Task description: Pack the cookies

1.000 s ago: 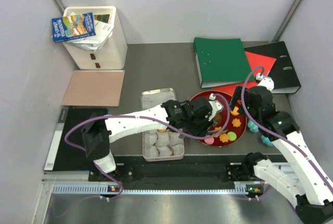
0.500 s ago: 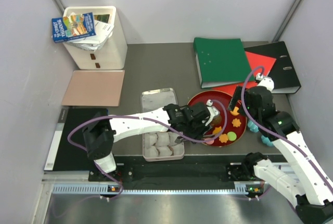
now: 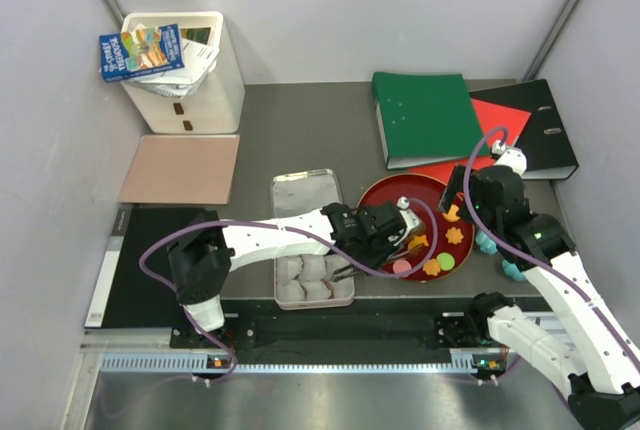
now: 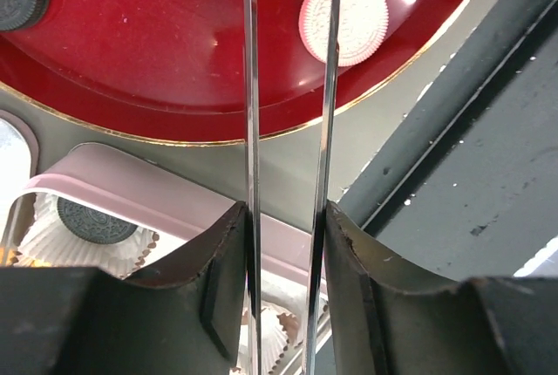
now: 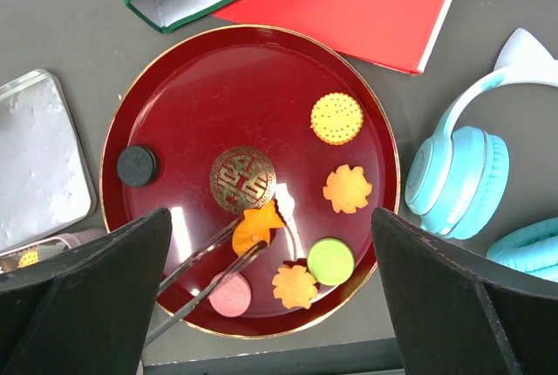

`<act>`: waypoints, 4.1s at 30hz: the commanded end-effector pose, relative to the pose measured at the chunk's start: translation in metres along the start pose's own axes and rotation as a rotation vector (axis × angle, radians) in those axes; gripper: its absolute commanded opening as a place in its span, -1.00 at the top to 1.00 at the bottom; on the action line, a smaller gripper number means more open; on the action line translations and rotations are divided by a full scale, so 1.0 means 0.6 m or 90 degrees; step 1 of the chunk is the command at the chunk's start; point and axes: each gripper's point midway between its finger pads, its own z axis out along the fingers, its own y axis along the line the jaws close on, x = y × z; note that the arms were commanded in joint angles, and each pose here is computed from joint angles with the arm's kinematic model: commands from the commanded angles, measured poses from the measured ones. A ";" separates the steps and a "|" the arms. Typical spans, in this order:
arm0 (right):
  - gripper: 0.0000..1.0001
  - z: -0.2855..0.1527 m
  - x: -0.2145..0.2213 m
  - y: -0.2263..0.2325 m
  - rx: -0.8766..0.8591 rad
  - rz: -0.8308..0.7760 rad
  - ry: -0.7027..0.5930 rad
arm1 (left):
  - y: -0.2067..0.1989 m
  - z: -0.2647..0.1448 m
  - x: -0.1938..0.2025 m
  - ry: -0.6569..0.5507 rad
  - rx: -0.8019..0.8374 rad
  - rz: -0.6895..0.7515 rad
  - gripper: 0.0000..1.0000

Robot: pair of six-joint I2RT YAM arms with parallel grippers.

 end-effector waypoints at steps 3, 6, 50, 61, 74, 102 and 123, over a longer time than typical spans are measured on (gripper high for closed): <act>-0.93 -0.005 -0.021 -0.001 0.002 0.008 -0.028 | 0.028 -0.050 -0.043 -0.070 -0.064 0.004 0.28; -0.93 -0.003 -0.021 0.003 -0.004 0.008 -0.027 | 0.049 -0.089 -0.059 -0.101 -0.105 -0.006 0.31; -0.92 0.059 0.013 0.056 -0.057 0.029 0.031 | 0.064 -0.380 0.215 0.060 -0.072 -0.174 0.41; -0.91 0.068 0.020 0.060 -0.060 0.026 0.042 | 0.080 -0.374 0.249 0.081 -0.109 -0.205 0.40; -0.91 0.067 0.026 0.053 -0.053 0.023 0.047 | 0.102 -0.346 0.275 0.126 -0.171 -0.208 0.25; -0.92 0.046 0.013 0.036 -0.033 0.023 0.024 | 0.079 -0.294 0.032 -0.101 -0.136 -0.123 -0.13; -0.93 -0.030 -0.030 0.012 -0.040 0.057 -0.043 | 0.018 -0.039 -0.200 -0.179 -0.082 -0.016 -0.25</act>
